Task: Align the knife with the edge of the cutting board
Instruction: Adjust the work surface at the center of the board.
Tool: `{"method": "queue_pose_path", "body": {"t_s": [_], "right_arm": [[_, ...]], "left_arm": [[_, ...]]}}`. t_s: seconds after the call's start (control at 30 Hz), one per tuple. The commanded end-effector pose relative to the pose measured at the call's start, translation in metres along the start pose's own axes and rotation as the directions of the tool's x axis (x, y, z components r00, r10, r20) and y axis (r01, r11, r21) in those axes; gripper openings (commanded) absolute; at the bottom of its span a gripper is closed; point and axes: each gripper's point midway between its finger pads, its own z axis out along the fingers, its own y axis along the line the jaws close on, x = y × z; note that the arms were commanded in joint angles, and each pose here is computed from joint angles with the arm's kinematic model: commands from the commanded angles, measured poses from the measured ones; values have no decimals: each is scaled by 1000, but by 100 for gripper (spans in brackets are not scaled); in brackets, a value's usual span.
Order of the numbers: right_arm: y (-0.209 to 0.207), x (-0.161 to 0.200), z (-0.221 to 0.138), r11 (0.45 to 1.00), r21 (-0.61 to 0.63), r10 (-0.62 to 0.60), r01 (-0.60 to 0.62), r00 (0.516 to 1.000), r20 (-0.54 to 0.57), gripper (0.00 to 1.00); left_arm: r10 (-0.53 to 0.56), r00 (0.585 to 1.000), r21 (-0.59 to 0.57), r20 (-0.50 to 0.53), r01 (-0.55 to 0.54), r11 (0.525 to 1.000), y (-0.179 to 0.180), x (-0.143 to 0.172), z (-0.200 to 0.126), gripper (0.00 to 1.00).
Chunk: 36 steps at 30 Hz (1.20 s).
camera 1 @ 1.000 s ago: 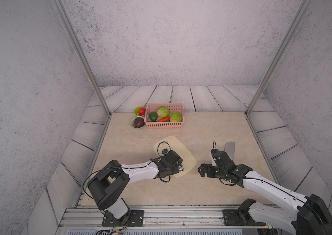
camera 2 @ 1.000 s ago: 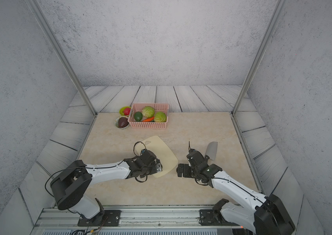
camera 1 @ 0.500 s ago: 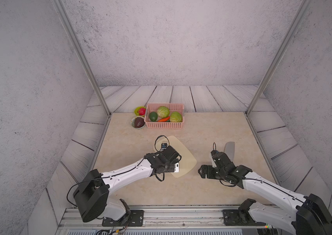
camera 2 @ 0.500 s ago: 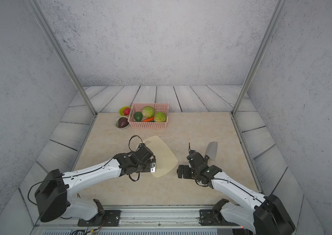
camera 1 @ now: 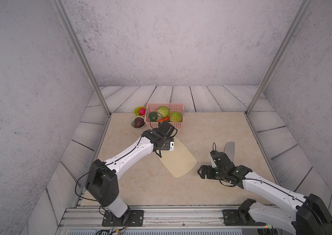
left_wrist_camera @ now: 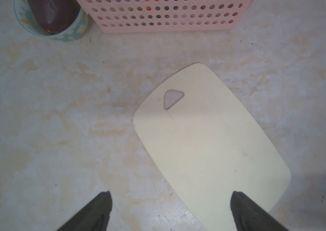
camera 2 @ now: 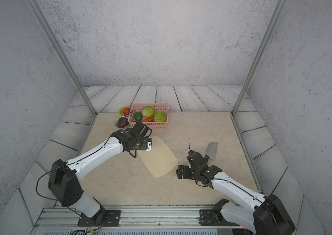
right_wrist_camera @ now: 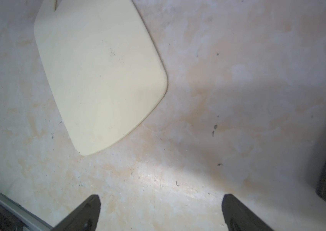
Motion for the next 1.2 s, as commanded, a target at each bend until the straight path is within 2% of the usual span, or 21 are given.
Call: {"method": "queue_pose_path", "body": {"t_s": [0.0, 0.3, 0.6, 0.93, 1.17], "right_arm": [[1, 7, 1, 1000, -17, -16, 16, 1000, -18, 99], [1, 6, 0, 1000, -10, -22, 22, 1000, -20, 99], [-6, 1, -4, 999, 41, -24, 24, 1000, 0, 99], [-5, -14, -17, 996, 74, -45, 41, 998, 49, 99], [-8, -11, -14, 996, 81, -47, 43, 998, 39, 99]], "left_arm": [[61, 994, -72, -93, -68, 995, 14, 1, 13, 98], [55, 979, -112, -194, -77, 991, 20, -23, 58, 98], [46, 952, -146, -304, -94, 985, 37, -24, 106, 98], [61, 926, -142, -372, -122, 982, 43, -20, 138, 87], [81, 910, -97, -407, -131, 987, 36, -16, 151, 74]]}}
